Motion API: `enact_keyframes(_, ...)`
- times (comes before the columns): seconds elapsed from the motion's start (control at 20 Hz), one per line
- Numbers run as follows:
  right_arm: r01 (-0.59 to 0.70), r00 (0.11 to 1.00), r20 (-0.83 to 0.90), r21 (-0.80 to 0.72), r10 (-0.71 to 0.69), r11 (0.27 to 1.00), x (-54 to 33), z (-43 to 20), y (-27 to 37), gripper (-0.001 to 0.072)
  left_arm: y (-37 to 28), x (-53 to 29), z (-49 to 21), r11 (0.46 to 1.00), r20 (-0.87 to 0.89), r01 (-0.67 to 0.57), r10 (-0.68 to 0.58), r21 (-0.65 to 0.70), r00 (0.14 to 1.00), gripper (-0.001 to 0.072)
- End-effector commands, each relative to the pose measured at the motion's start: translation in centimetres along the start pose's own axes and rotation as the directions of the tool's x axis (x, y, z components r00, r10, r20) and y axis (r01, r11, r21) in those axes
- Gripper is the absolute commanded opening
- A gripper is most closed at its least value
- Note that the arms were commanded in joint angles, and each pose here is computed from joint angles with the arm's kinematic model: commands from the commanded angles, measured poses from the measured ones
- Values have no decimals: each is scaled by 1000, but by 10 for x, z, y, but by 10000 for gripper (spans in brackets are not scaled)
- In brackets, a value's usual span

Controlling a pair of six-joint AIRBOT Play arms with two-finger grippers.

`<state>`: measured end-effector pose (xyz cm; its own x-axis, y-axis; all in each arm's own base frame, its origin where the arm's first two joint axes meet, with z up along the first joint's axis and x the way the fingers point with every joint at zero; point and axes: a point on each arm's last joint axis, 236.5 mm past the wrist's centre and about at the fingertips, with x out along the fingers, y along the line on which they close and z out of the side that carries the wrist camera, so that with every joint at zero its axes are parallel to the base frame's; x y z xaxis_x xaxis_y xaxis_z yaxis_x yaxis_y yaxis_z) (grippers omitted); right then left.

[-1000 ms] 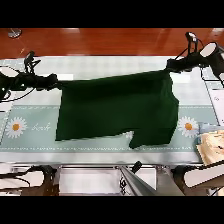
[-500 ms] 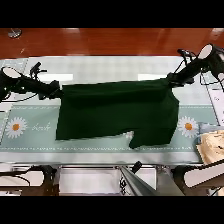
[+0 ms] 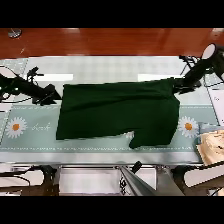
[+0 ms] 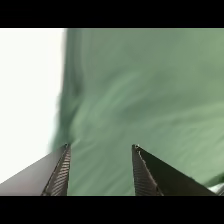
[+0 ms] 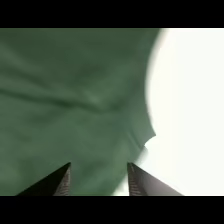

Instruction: Fold the shirts.

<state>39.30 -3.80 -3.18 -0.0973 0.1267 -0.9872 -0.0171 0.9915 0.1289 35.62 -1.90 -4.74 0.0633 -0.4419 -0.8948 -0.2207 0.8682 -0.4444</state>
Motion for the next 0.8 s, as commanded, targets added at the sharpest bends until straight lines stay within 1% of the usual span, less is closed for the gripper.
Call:
enact_keyframes(0.0, -41, 995, -85, 81, 48, 996, -10, -47, -20, 506, 41, -24, -46, 994, -96, -107, 108, 14, 990, 461)
enact_keyframes(0.05, -86, 993, -71, 115, 95, 990, -7, -60, -22, 506, 48, -26, -60, 995, -89, -100, 99, -10, 991, 473)
enact_keyframes(0.1, -141, 988, -42, 133, 148, 981, -2, -70, -20, 506, 54, -24, -76, 994, -90, -96, 92, -42, 992, 542)
enact_keyframes(0.15, -194, 981, -2, 152, 197, 969, 2, -76, -18, 506, 60, -18, -95, 995, -102, -81, 74, -66, 992, 590)
enact_keyframes(0.2, -244, 970, 41, 171, 240, 955, 7, -80, -16, 505, 63, -10, -112, 995, -123, -60, 50, -80, 991, 590)
enact_keyframes(0.3, -302, 953, 91, 195, 289, 933, 15, -90, -12, 505, 62, 6, -139, 993, -166, -3, -16, -116, 986, 590)
enact_keyframes(0.4, -314, 949, 88, 191, 302, 930, 21, -100, -9, 505, 57, 19, -154, 991, -186, 52, -75, -125, 980, 590)
enact_keyframes(0.55, -330, 944, 99, 199, 316, 923, 26, -99, -5, 504, 58, 35, -154, 986, -151, 65, -89, -153, 985, 590)
enact_keyframes(0.7, -337, 941, 106, 194, 322, 921, 26, -98, -4, 504, 45, 48, -149, 975, -98, 127, -146, -180, 984, 590)
enact_keyframes(0.75, -337, 941, 106, 194, 322, 921, 25, -98, -4, 504, 45, 52, -151, 977, -101, 120, -139, -179, 985, 590)
